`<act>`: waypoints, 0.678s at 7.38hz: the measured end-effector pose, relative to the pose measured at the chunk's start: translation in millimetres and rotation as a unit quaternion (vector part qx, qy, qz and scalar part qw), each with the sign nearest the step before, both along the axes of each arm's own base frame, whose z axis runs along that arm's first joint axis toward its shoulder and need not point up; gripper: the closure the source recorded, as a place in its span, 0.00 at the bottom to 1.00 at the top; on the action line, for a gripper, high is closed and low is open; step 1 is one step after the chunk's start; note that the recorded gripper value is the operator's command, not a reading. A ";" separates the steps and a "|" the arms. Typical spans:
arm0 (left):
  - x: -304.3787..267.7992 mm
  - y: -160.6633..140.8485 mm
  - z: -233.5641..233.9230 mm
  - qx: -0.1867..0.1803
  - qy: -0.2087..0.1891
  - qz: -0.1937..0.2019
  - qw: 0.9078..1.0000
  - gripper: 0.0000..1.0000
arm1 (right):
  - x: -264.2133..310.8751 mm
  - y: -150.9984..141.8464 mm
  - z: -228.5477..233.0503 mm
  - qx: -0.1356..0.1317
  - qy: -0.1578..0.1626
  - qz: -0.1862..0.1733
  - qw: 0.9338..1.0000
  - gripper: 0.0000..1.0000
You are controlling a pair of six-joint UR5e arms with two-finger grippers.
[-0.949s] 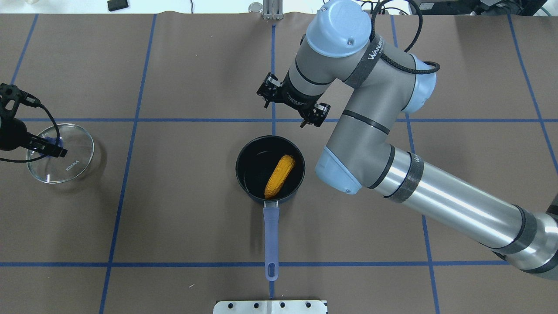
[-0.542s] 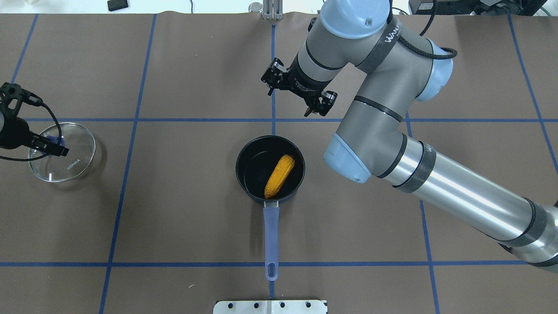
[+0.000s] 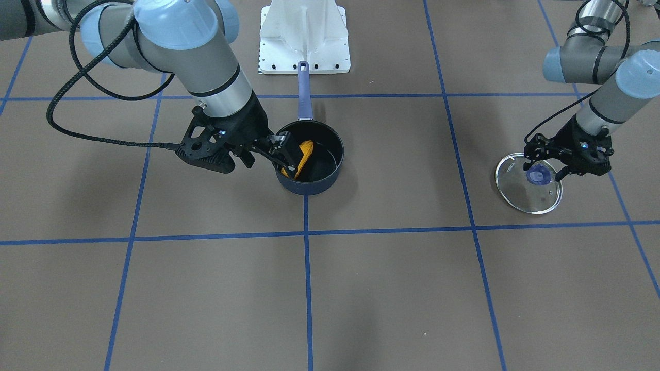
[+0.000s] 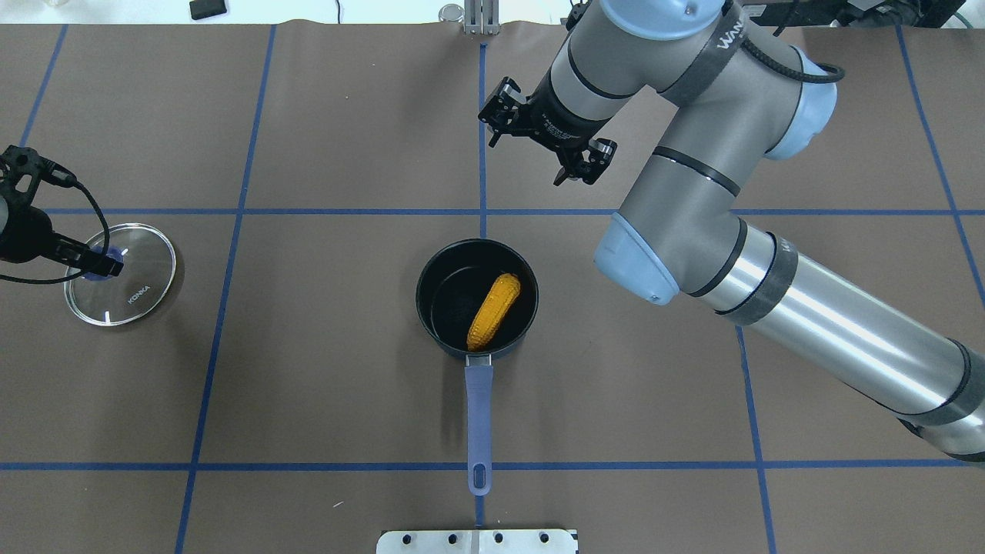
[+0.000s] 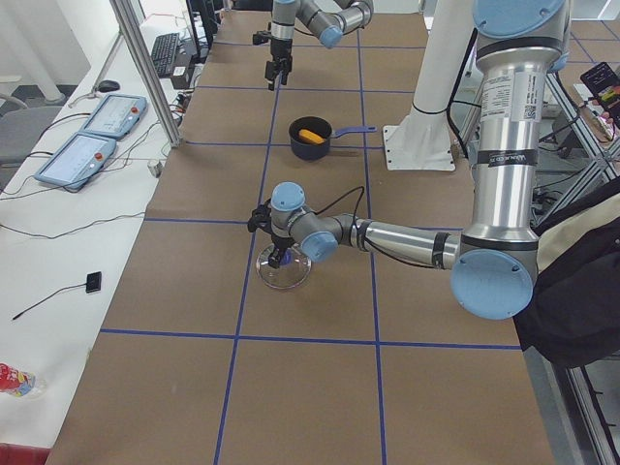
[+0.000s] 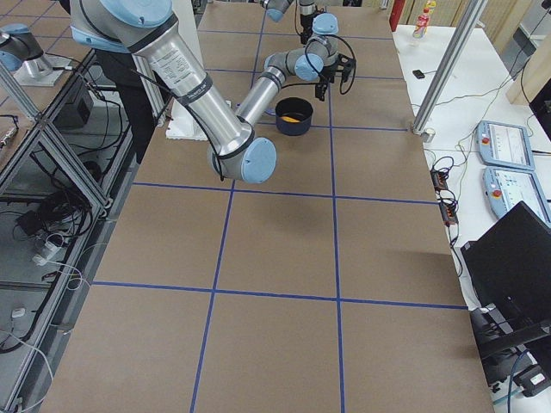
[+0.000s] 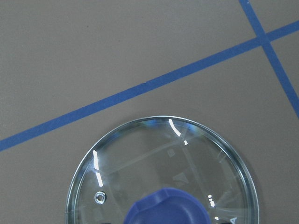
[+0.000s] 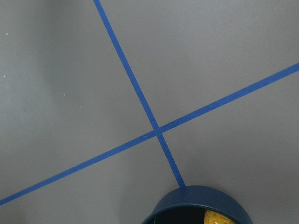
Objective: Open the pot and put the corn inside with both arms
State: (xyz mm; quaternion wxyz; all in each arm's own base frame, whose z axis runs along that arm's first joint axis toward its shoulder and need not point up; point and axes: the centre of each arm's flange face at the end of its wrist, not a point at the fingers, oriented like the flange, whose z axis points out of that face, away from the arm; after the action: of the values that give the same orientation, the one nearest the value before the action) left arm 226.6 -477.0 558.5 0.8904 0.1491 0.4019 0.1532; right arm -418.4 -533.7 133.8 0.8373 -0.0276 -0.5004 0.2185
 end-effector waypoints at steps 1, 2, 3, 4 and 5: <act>-1.8 0.1 -7.2 0.003 0.005 0.000 1.000 0.03 | 21.7 -2.8 10.3 0.013 0.002 0.001 1.000 0.00; -10.8 -3.7 -17.6 0.004 0.008 -0.008 1.000 0.03 | 53.6 -12.1 27.9 0.029 0.009 0.002 1.000 0.00; -27.3 -17.3 -28.2 -0.005 0.009 -0.024 1.000 0.03 | 92.6 -29.3 54.6 0.046 0.022 -0.005 0.999 0.00; -49.2 -36.4 -40.3 -0.015 0.013 -0.039 0.999 0.03 | 136.0 -46.6 90.1 0.065 0.040 -0.019 0.997 0.00; -76.8 -51.0 -46.4 -0.017 0.015 -0.044 0.999 0.03 | 178.8 -58.3 131.2 0.085 0.061 -0.033 0.994 0.00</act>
State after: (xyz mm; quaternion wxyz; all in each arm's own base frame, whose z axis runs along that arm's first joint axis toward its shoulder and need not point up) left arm 149.8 -528.0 512.1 0.8926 0.1534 0.4109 0.1045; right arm -239.6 -592.0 265.0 0.8725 0.0401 -0.4639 0.1485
